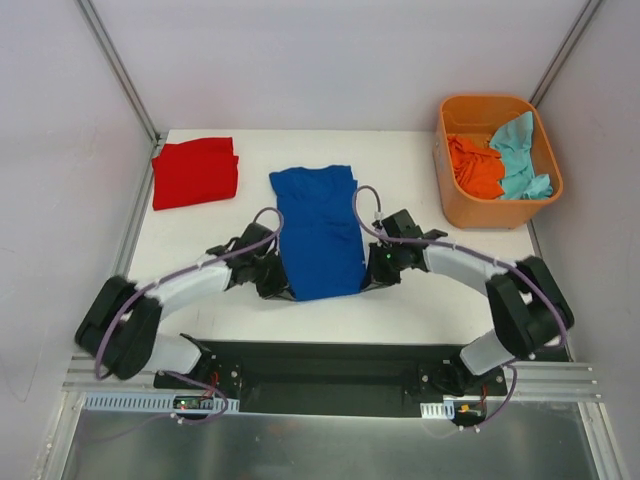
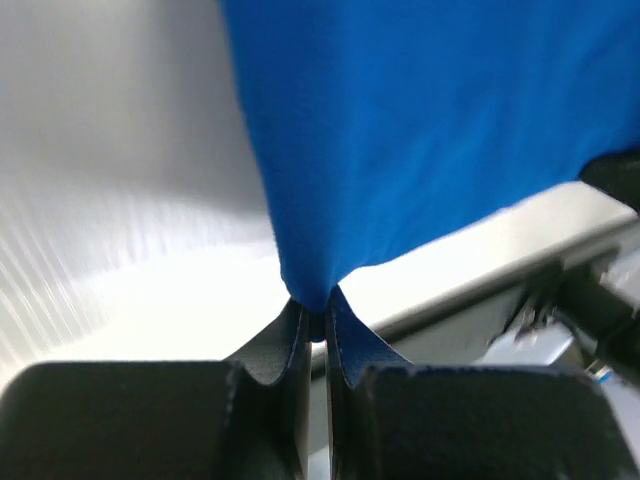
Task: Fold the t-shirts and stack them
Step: Fold the tshirt
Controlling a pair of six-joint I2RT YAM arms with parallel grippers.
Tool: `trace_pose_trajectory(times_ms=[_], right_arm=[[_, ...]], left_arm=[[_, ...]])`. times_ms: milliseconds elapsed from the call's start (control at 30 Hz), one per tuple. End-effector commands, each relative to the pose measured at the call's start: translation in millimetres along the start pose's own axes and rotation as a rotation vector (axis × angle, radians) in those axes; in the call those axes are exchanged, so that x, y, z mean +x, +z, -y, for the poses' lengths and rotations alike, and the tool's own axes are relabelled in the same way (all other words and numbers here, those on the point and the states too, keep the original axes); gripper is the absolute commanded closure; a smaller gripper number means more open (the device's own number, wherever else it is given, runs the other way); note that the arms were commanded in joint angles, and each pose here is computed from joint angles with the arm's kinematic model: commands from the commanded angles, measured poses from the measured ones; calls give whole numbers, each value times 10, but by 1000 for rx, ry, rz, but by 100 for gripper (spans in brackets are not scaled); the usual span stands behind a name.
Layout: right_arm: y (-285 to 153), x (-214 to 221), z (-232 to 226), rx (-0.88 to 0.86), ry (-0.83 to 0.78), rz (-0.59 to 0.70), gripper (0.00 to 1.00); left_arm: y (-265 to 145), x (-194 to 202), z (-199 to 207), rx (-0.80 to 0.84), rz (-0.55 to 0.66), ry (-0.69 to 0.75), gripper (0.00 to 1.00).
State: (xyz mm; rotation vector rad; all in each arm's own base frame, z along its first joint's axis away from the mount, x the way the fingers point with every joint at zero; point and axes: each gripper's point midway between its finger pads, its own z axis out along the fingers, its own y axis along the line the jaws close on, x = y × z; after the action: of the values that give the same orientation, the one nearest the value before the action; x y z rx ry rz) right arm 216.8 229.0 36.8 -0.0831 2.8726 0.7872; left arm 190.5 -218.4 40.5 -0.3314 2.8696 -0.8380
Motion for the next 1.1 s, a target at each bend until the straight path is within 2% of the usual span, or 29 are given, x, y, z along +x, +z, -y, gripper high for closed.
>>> trace_pose_trajectory(times_ms=[0,133,233,300,433,500,600,733,800,1067], right_arm=[[-504,505,-52,63,-95,-40,99],[-1004,523,-155,52,-142,91,98],[-1303,388,-280,40,-176,189,95],[-1410,280,-335,44,-214,233,95],[-1642,-222,-533,59,-227,357,95],[-1700,-458,-640,33,-227,412,95],[-1720,-825,-703,34,-211,441,95],[-1509,-1180,-741,19,-198,376,96],[-1526,-1367,-795,9,-196,395,97],[-1226,-2070,-457,166,-72,453,97]], left_arm=[[-365,308,77,40,66,23,100],[-817,311,371,196,188,63,100],[-1071,202,577,241,254,113,100],[-1159,83,645,224,302,127,100],[-1353,-409,839,160,430,155,100],[-1415,-673,816,137,469,113,100],[-1431,-995,858,108,484,107,100],[-1342,-1300,964,85,463,126,100],[-1296,-1399,961,79,452,117,100],[-1062,-1993,815,-4,450,74,100]])
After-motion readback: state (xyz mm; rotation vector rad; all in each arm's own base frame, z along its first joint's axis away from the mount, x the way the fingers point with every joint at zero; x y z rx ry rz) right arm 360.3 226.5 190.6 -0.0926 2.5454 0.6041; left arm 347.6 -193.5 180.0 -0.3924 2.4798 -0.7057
